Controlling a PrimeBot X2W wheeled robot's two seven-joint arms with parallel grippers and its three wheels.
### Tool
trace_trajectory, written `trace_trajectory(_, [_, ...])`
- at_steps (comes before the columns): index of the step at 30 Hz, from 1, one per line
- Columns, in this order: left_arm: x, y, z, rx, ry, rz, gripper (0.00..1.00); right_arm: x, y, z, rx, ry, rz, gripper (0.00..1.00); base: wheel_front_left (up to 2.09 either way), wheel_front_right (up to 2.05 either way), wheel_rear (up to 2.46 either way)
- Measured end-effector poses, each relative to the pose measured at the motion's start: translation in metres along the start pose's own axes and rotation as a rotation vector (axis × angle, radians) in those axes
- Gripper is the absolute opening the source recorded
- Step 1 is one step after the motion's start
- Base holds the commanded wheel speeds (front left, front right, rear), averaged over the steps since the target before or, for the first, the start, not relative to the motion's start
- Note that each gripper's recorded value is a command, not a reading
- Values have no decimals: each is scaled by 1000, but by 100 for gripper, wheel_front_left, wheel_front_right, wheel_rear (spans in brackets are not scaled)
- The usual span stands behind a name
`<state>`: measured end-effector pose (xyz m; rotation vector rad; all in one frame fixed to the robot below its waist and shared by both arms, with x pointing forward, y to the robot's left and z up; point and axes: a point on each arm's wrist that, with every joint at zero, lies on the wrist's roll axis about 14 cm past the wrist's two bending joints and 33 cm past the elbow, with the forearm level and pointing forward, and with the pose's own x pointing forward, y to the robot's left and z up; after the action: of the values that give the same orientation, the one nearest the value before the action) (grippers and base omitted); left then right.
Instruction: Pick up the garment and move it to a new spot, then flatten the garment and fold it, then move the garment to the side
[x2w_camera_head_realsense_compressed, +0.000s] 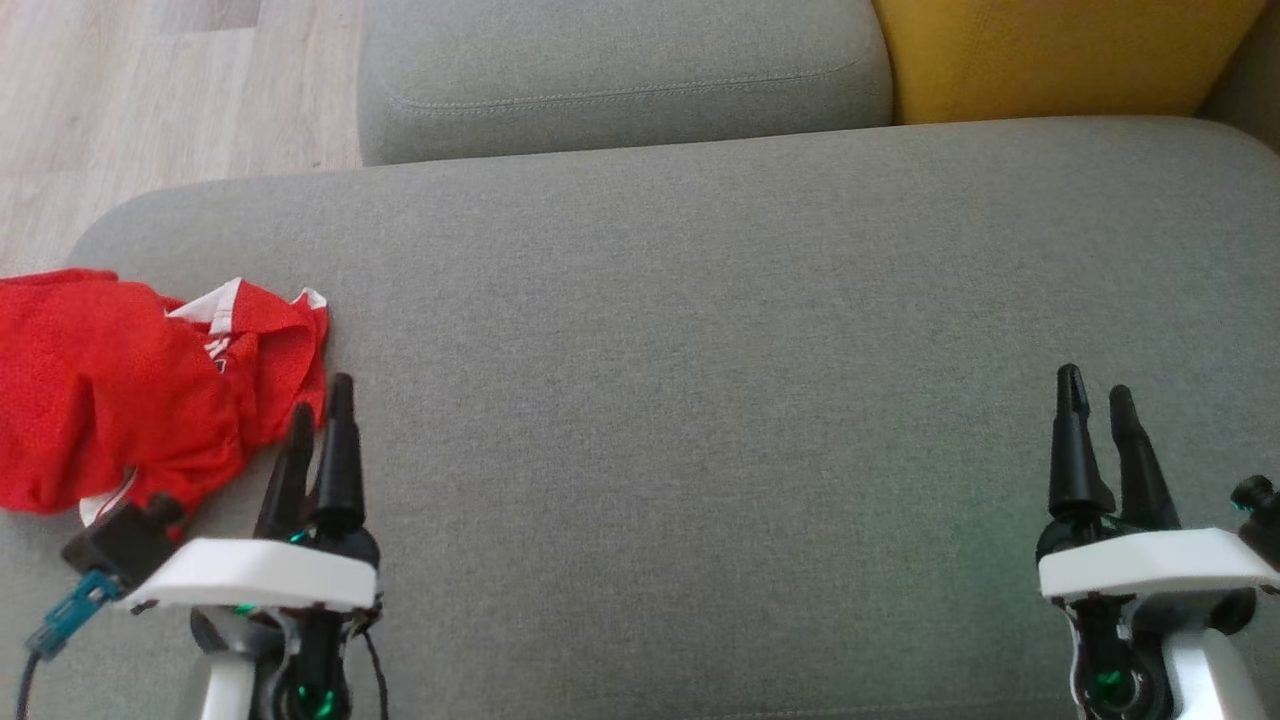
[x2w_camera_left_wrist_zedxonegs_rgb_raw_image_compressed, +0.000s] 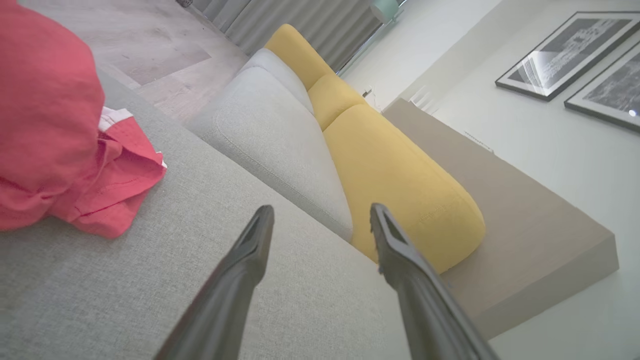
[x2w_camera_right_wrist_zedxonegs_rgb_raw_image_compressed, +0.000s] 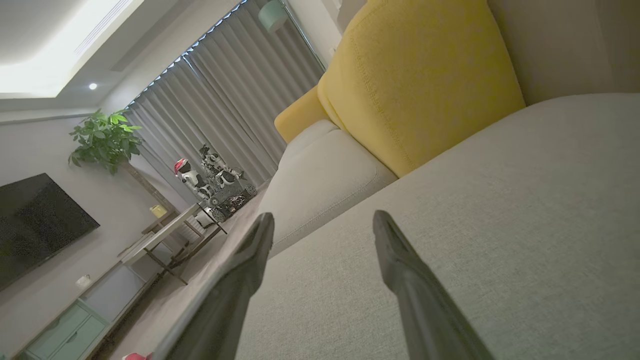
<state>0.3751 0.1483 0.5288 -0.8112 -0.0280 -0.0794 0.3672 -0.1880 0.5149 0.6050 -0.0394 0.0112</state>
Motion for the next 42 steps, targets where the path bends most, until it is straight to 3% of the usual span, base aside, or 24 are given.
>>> trace_trajectory(13, [-1,-20,-20,312,39,-57,100,-1,13,-8,-203,16,51,100,0,0,0])
trace_trajectory(23, [-10,-14,-49,576,115,-73,100,-3,18,-8,-347,4,81,100,0,0,0])
trace_trajectory(42, [-12,-36,-54,858,41,-155,100,-5,25,-12,-618,-7,134,100,0,0,0])
